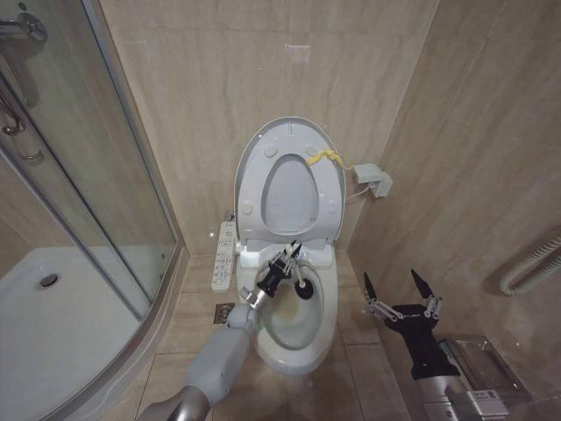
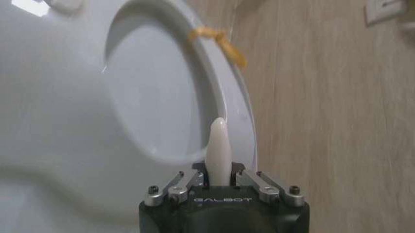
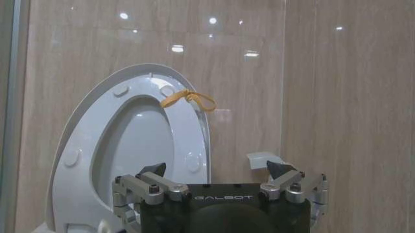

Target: Open the toilet lid, clean the toilet bowl with a toilet brush, close the toilet lid, and flush.

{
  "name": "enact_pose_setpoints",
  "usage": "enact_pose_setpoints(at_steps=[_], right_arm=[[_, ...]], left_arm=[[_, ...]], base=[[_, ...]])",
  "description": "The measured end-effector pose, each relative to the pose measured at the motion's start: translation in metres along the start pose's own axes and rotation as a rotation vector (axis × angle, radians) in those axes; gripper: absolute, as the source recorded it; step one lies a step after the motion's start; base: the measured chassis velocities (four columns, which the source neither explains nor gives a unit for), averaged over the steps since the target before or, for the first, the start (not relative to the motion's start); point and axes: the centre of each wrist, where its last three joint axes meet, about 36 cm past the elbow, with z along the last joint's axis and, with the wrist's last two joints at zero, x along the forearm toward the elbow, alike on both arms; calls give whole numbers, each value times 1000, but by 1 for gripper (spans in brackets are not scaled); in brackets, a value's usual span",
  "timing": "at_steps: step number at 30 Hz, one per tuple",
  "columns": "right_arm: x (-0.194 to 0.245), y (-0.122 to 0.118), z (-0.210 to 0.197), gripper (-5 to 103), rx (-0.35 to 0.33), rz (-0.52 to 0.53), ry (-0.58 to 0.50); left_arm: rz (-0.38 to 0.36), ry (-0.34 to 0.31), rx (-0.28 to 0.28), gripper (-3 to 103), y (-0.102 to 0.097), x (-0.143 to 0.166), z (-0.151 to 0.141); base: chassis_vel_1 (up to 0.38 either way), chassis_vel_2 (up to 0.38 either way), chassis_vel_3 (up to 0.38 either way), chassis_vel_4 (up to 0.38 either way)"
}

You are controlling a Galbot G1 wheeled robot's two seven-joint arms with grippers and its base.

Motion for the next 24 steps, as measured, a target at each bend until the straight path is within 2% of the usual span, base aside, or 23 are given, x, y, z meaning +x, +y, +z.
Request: enact_pose_setpoints(at_steps=[4,8,11,13,17,21,24], right_arm=[[0,0,0,100,0,0,0],[0,0,0,100,0,0,0],[0,0,0,100,0,0,0],[0,0,0,100,0,0,0],[0,0,0,100,0,0,0],[0,0,0,100,0,0,0],[0,0,0,100,0,0,0]], left_arm=[[-11,27,2,22,0,24,4],[-14,10,-16,22,6,30,-6],[-20,-17,-28,22,10,19,-13],[-26,-57,-32,22,12,-6,-20],[-48,-68,-2,22,7,-25,-13],[-78,-27,39,22,-3,-8,4],[-96,26,55,22,-8,32,16]], base=[[0,0,0,0],[0,0,0,0],[0,0,0,0],[0,0,0,0],[0,0,0,0],[0,0,0,0],[0,0,0,0]])
